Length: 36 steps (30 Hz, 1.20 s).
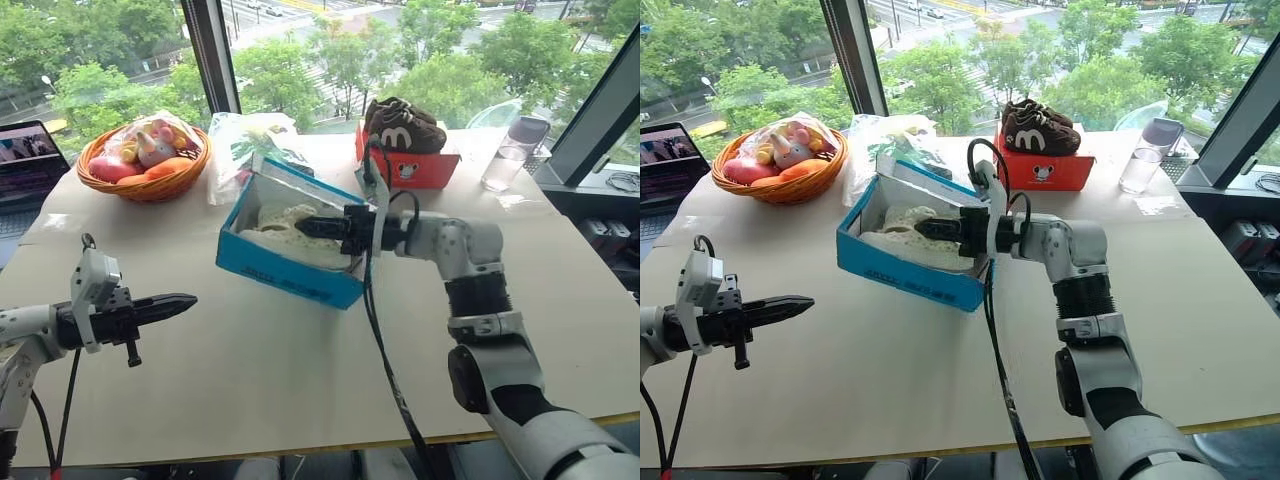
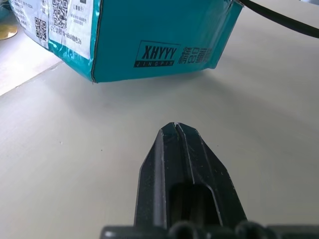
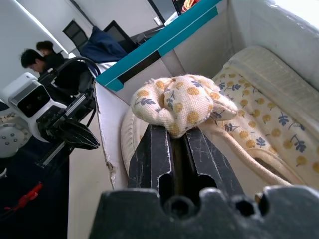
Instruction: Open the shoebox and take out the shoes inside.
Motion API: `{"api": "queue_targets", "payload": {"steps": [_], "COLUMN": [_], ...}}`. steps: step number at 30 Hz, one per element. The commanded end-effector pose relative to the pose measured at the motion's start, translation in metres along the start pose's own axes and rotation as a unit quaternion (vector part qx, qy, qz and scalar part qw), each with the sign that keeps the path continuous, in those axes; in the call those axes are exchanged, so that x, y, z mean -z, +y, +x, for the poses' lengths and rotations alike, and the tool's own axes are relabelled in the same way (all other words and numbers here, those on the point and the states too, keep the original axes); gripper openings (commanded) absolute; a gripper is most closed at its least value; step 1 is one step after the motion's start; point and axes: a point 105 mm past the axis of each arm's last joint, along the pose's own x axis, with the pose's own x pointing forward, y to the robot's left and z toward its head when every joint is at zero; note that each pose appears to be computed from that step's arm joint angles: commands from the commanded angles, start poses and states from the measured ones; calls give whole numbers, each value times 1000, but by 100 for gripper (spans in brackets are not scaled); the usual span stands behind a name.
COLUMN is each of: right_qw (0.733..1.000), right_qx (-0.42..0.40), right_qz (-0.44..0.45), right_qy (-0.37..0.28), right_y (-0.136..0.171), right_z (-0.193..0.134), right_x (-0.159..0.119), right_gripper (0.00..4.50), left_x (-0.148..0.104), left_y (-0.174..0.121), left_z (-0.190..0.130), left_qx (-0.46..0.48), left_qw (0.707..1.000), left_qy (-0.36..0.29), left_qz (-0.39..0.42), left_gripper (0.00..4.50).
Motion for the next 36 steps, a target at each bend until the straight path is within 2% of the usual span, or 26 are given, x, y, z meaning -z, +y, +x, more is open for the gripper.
{"api": "queue_targets", "payload": {"steps": [1, 5, 10, 13, 16, 20, 25, 30, 31, 34, 35, 36], "right_qw": [981, 955, 932, 904, 886, 870, 893, 888, 878, 816, 803, 812], "right_qx": [17, 49, 67, 88, 85, 41, 18, 39, 57, 104, 109, 98], "right_qz": [-192, -288, -354, -414, -449, -481, -444, -451, -466, -538, -551, -543], "right_qy": [22, 49, 40, 60, 77, 99, 77, 76, 95, 186, 199, 190], "right_y": [21, 25, 36, 36, 41, 60, 68, 60, 52, 21, 16, 20], "right_z": [2, 4, 4, 1, -2, -3, -3, -11, -10, -9, -10, -8], "right_x": [-18, -25, -47, -53, -54, -41, -43, -57, -52, -25, -22, -22], "right_gripper": [1, 1, 1, 1, 1, 1, 1, 1, 1, 1, 1, 1], "left_x": [-11, -11, -11, -12, -12, -13, -13, -13, -13, -14, -14, -14], "left_y": [0, 0, -1, -1, -2, -2, -2, -2, -2, -2, -2, -2], "left_z": [-3, -2, 0, 1, 1, 2, 3, 4, 5, 6, 7, 7], "left_qx": [-2, 0, 3, 3, 4, 4, 4, 6, 5, 6, 6, 7], "left_qw": [1000, 1000, 1000, 1000, 1000, 1000, 1000, 1000, 1000, 1000, 1000, 1000], "left_qy": [-4, -3, -3, -2, -1, -1, -2, 0, 1, -3, -3, -4], "left_qz": [27, 26, 26, 27, 27, 28, 29, 28, 30, 29, 29, 29], "left_gripper": [0, 0, 0, 0, 0, 0, 0, 0, 0, 0, 0, 0]}}
